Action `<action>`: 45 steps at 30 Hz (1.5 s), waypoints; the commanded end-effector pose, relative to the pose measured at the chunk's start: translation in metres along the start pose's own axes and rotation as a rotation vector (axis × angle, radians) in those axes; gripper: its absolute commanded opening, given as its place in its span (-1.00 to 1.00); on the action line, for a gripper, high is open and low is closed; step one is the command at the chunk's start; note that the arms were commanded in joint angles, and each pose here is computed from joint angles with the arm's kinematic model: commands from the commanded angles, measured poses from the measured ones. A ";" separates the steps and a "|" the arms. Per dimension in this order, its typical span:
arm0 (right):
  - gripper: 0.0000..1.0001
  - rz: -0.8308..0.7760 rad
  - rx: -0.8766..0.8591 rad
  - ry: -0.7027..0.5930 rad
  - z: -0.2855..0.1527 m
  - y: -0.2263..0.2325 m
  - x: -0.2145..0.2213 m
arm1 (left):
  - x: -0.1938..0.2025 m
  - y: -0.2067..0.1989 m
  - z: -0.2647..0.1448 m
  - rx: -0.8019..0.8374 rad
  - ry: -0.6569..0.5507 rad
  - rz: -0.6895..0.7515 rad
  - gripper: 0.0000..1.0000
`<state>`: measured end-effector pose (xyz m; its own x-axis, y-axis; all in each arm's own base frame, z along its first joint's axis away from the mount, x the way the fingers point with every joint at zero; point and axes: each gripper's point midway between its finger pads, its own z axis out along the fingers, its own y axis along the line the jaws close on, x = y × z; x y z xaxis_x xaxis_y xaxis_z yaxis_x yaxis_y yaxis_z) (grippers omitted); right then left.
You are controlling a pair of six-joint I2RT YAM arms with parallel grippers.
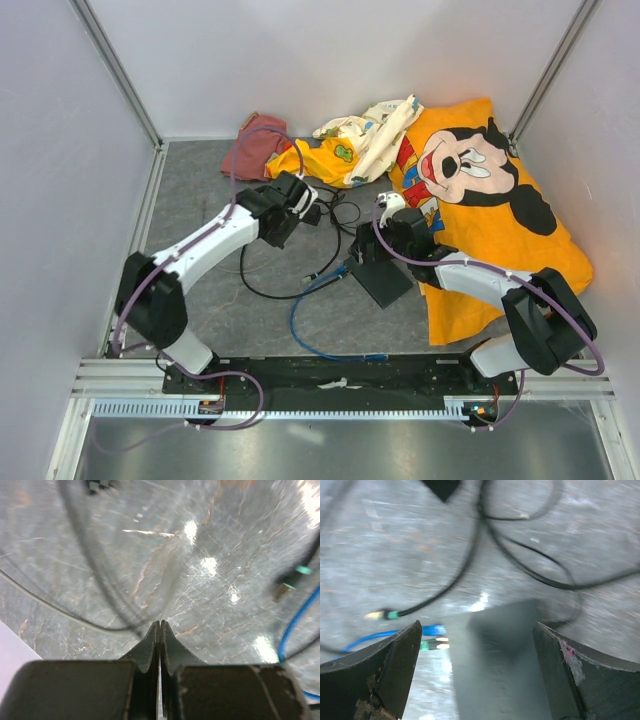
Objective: Insert the plug into the switch port
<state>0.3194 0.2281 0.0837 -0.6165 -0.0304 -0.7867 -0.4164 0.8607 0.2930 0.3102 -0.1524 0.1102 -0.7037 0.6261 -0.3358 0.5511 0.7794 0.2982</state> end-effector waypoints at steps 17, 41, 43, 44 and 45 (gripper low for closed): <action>0.93 0.024 -0.168 -0.125 -0.001 0.035 -0.041 | -0.040 -0.034 0.022 0.148 -0.191 -0.121 0.00; 0.94 -0.017 -0.167 -0.093 0.001 0.030 -0.024 | -0.024 -0.055 0.112 0.257 -0.014 -0.016 -0.32; 0.94 -0.019 -0.167 -0.094 0.000 0.030 -0.025 | -0.023 -0.061 0.112 0.295 -0.008 -0.023 -0.48; 0.94 -0.019 -0.168 -0.092 0.000 0.030 -0.024 | -0.020 -0.062 0.112 0.303 -0.002 -0.029 -0.57; 0.94 -0.020 -0.173 -0.092 0.000 0.031 -0.024 | -0.022 -0.064 0.110 0.317 -0.010 -0.032 -0.83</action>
<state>0.3207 0.2547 0.1041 -0.5692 0.0083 -0.8222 -0.5187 0.7722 0.3670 0.3416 -0.2018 0.0163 -0.7251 0.5932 -0.3498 0.6135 0.7872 0.0634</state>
